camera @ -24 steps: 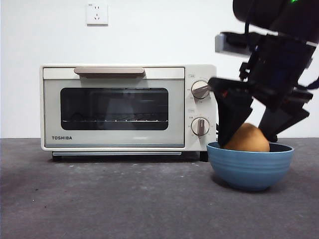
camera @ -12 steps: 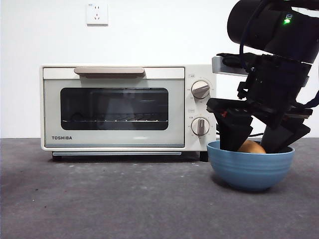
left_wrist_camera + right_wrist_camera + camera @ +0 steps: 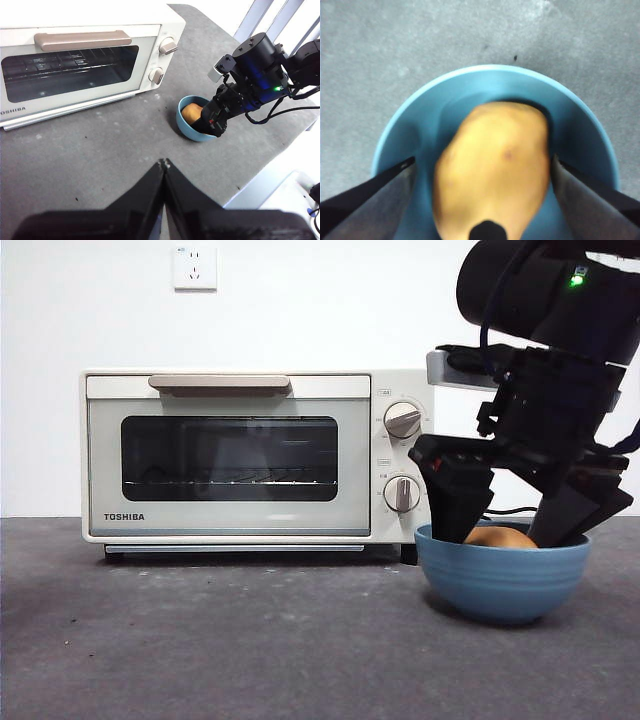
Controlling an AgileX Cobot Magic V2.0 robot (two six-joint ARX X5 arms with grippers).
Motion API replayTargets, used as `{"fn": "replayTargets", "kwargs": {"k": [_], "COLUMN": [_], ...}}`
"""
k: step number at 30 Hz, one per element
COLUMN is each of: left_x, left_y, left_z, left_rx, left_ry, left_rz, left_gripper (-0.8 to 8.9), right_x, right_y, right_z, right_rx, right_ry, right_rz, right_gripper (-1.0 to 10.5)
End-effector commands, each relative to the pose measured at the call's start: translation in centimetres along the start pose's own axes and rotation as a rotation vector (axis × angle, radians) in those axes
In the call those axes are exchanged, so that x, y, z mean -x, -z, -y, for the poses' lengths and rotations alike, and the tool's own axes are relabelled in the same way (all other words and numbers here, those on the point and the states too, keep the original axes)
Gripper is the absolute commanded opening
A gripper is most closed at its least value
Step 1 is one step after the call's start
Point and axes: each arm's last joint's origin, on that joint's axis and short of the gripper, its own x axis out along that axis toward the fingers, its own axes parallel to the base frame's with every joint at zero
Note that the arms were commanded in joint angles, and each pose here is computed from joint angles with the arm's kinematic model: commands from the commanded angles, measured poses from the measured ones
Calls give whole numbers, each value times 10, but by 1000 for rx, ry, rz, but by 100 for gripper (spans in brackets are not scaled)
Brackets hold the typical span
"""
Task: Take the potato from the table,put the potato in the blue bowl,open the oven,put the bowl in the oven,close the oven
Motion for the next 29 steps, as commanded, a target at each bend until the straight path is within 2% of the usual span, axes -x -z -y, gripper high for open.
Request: {"fn": "replayTargets", "kwargs": {"k": [1,10,19,29], "left_x": [-1,-25,-82,-151], "left_y": [-4,-27,-61,-79], "left_z": [-1,-18,-51,-85], "left_rx": [-30,-41,-62,-92], "left_ry": [1,13,31,-44], "left_rz": [22,63,130,117], "left_gripper": [-8,-8,-8,-8], "right_x": [7,69,149,184], "right_y": [-1,1,29,61], "right_z": [0,4,12,18], "right_rx": [-12,-20,-35,-66], "right_ry": [-3,-22,-48,-57], "right_rz": [27,175,373,405], "right_gripper": [447,446,445,445]}}
